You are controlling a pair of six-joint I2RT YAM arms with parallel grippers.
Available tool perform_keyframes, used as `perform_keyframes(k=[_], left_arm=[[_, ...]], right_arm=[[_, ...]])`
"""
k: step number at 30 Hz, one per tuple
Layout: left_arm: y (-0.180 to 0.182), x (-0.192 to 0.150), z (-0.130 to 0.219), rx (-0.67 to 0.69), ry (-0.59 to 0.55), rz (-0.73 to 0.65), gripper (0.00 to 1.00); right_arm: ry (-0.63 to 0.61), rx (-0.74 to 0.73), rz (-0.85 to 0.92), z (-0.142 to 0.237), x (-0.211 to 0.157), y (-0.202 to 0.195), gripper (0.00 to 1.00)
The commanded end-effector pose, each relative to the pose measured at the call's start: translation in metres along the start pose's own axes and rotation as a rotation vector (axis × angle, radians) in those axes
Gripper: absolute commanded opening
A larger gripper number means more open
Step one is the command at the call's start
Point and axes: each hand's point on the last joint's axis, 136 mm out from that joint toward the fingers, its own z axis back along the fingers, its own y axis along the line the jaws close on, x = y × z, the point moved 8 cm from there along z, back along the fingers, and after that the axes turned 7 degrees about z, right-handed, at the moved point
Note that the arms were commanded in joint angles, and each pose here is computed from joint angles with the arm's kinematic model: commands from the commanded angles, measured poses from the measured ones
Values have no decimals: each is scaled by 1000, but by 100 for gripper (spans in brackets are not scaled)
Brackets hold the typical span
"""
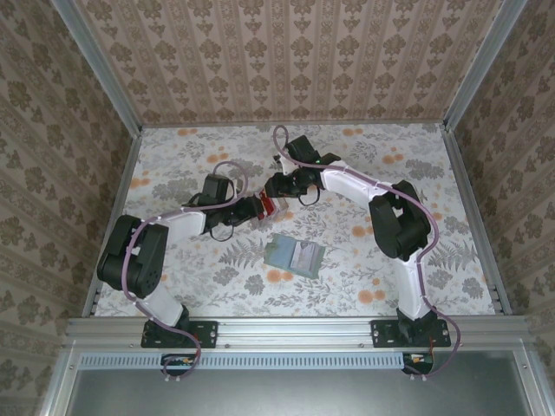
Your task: Put the credit cards into the card holder
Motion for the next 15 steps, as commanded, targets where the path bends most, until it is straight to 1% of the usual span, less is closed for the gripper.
perform_keyframes(k=[1,9,15], left_arm=[[-8,3,-4,-29,5,-7,54],[-9,2,-3,-29,2,-8,53],[-11,1,-2,-32,0,-11,53]], right_arm=[[-19,39,30,19,2,18,39],[1,18,23,13,-1,11,37],[4,-8,25,12,-1,8,25]])
